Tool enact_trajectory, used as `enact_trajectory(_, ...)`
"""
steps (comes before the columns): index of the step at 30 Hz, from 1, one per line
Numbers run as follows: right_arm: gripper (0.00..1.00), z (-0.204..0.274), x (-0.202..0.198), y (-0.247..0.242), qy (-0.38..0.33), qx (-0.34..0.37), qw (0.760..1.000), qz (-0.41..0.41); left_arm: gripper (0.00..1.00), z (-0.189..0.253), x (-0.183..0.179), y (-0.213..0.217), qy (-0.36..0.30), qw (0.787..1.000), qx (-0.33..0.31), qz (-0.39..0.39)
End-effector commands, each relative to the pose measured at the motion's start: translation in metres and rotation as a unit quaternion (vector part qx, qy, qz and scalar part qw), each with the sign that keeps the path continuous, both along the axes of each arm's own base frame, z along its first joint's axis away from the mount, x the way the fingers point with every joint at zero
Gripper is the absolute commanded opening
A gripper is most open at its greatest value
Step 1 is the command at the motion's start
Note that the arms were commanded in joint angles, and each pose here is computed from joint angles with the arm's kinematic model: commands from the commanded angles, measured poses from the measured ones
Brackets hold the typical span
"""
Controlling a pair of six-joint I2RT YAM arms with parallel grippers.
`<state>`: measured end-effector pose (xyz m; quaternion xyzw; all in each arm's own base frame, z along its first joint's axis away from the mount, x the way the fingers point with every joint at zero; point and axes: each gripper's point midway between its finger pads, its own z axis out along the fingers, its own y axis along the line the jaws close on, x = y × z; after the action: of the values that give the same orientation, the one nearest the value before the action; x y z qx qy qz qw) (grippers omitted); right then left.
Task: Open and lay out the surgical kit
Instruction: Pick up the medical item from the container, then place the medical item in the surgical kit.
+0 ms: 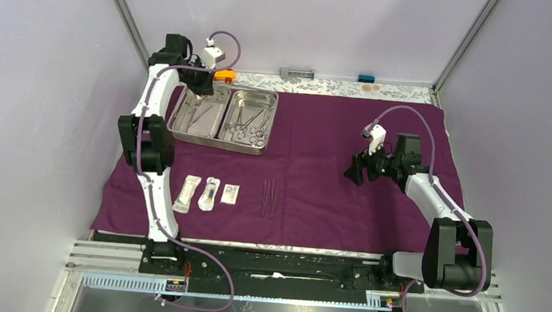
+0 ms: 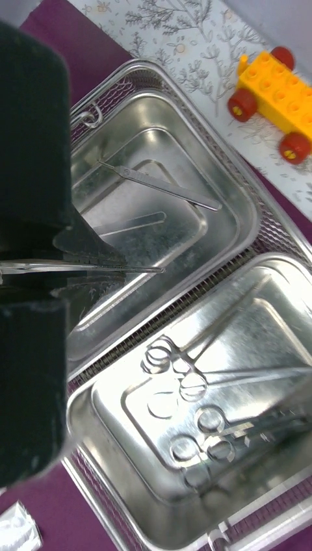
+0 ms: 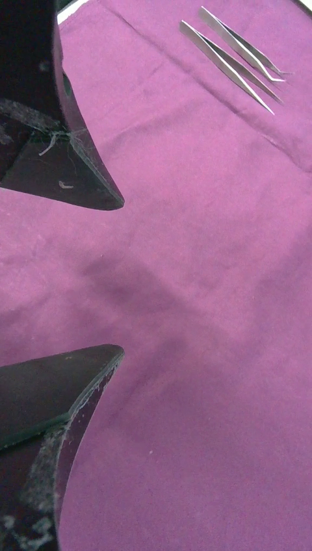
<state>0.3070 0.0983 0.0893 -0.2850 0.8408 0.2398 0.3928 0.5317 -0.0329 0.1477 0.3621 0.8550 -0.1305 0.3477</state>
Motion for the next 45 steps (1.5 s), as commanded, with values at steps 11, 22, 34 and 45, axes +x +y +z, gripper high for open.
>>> enact_trajectory(11,0.73,0.075,0.028,0.092,-0.023,0.1,0.99,0.101,0.0,0.108,-0.107,-0.172,-0.004,0.955,-0.272,-0.115)
enact_trajectory(22,0.73,0.123,0.055,0.14,0.06,0.303,0.95,0.044,0.0,0.066,-0.157,-0.243,0.058,0.96,-0.264,-0.069)
enact_trajectory(34,0.73,0.097,0.051,0.165,0.128,0.329,0.935,0.014,0.0,0.048,-0.189,-0.281,0.06,0.969,-0.239,-0.013)
enact_trajectory(45,0.74,0.088,0.044,0.135,0.053,0.271,0.961,-0.017,0.0,0.022,-0.202,-0.262,0.116,0.967,-0.205,0.099)
